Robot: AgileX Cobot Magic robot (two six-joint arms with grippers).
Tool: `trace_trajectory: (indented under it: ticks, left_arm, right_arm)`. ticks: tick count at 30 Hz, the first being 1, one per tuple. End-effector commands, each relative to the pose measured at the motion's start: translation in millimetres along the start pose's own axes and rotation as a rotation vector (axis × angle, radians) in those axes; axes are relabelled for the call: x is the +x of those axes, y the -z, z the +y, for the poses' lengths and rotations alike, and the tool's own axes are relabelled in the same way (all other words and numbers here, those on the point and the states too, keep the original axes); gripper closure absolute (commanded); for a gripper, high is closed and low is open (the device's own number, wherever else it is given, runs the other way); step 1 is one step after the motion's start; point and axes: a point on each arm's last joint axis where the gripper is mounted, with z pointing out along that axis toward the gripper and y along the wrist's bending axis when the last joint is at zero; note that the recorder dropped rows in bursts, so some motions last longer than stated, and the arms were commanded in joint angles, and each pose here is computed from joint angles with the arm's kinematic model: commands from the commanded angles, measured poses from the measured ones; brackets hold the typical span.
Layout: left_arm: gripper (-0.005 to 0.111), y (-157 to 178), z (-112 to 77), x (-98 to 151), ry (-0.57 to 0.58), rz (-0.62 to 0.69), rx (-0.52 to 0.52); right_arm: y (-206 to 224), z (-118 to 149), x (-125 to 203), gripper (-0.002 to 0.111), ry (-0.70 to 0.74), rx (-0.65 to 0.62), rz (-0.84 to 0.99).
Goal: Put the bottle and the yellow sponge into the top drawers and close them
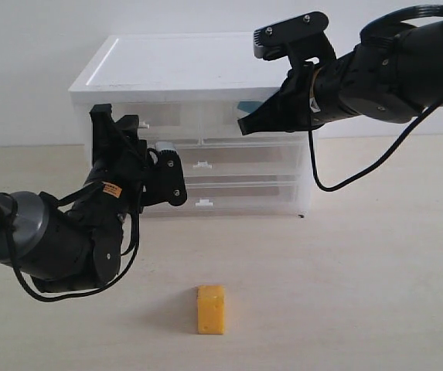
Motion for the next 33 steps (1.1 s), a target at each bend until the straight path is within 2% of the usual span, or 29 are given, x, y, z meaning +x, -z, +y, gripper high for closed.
trace_trajectory:
  ticks: [1, 7, 12, 22, 30, 33]
  left_arm:
    - [0.07, -1.4, 2.8, 3.8, -0.006, 0.01, -0.007]
    - [0.083, -1.8, 3.8, -0.1, -0.02, -0.031, -0.015]
    - [0.083, -2.5, 5.2, -5.3, -0.039, -0.087, -0.027]
    - [0.084, -9.4, 4.5, 8.9, -0.056, -0.071, -0.03]
    - [0.084, -9.2, 4.8, 5.9, -0.07, -0.105, -0.035]
    - [0.09, -9.2, 4.8, 5.4, -0.072, -0.111, -0.035]
  right_arm:
    - [1.5, -2.1, -4.7, 0.108, 0.016, 0.007, -0.014]
    - [1.5, -2.1, -4.7, 0.108, 0.016, 0.007, -0.014]
    - [1.5, -2.2, -4.6, 0.108, 0.016, 0.008, -0.013]
    - [1.5, -2.2, -4.6, 0.108, 0.016, 0.008, -0.013]
    - [1.5, -2.0, -4.9, 0.108, 0.016, 0.005, -0.016]
    - [1.5, -2.0, -4.9, 0.108, 0.016, 0.005, -0.016]
